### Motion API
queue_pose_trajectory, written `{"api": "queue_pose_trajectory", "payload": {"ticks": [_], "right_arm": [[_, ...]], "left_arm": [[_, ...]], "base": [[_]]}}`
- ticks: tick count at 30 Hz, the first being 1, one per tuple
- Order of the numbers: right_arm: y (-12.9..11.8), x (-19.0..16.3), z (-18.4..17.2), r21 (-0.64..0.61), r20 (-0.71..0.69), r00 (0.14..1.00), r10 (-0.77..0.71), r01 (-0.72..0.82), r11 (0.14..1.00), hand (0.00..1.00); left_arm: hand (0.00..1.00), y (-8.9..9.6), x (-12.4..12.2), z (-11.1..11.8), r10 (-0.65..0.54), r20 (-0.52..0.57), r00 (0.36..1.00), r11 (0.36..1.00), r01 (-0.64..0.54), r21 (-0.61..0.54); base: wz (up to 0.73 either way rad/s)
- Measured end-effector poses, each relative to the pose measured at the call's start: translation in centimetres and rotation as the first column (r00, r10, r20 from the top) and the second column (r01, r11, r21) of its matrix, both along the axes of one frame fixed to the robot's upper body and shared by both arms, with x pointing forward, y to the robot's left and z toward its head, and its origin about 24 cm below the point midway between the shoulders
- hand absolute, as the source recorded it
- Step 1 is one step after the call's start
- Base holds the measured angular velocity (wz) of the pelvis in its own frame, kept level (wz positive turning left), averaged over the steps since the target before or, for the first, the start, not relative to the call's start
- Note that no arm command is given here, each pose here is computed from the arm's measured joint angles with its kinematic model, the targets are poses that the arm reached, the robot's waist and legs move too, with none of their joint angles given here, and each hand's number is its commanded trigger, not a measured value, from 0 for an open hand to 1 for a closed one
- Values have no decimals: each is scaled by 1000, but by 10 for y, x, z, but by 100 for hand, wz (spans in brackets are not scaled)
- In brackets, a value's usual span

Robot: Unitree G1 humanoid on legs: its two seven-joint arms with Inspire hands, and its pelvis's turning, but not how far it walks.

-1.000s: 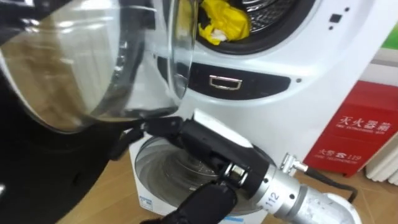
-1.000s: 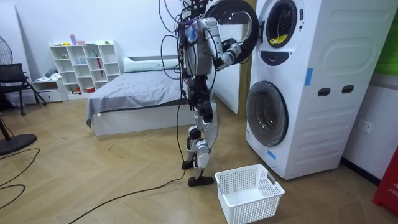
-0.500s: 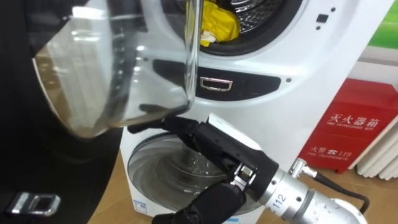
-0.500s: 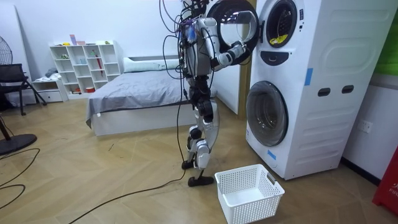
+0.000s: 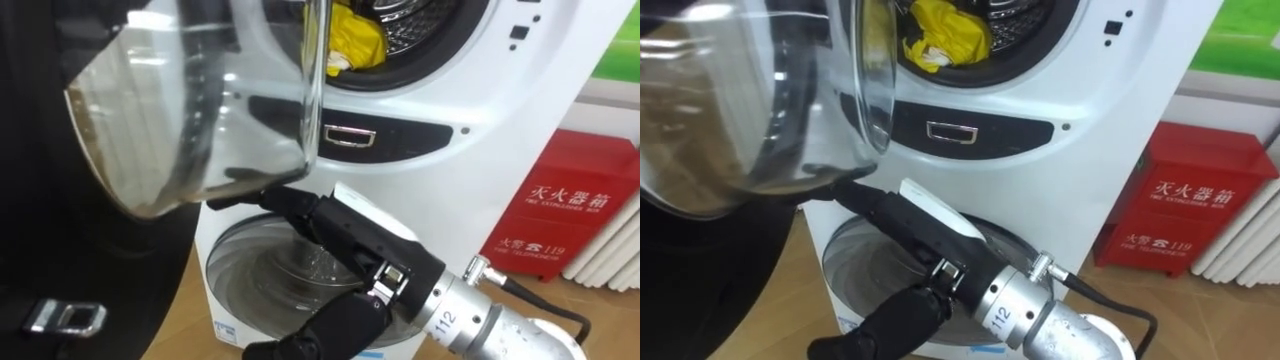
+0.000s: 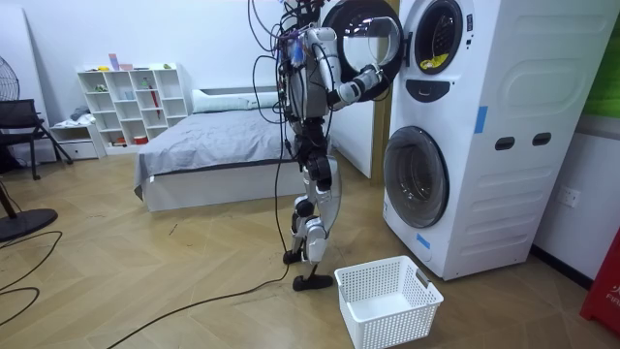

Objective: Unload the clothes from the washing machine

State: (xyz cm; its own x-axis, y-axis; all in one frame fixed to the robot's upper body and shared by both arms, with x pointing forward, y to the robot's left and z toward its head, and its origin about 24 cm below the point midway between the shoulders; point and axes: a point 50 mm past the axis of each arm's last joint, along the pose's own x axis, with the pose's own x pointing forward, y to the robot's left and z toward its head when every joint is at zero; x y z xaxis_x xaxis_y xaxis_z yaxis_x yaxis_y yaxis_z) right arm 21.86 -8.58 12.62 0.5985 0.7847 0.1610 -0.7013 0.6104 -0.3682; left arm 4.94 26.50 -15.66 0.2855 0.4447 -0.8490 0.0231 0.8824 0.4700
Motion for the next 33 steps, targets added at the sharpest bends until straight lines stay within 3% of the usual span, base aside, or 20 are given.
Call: {"api": "queue_pose_trajectory", "payload": {"ticks": [11,19,33], "right_arm": [[16,6,8,-15,5,997,81,-80,997,0],[59,12,16,-19,28,976,215,-214,977,0],[104,24,34,-40,70,944,323,-321,946,0]], "left_arm": [[0,-2,9,1,-30,20,999,999,30,13],[0,-6,24,3,-83,58,995,996,81,36],[0,-13,29,1,-119,24,993,993,119,13]], "base": [[-1],[3],[14]]}}
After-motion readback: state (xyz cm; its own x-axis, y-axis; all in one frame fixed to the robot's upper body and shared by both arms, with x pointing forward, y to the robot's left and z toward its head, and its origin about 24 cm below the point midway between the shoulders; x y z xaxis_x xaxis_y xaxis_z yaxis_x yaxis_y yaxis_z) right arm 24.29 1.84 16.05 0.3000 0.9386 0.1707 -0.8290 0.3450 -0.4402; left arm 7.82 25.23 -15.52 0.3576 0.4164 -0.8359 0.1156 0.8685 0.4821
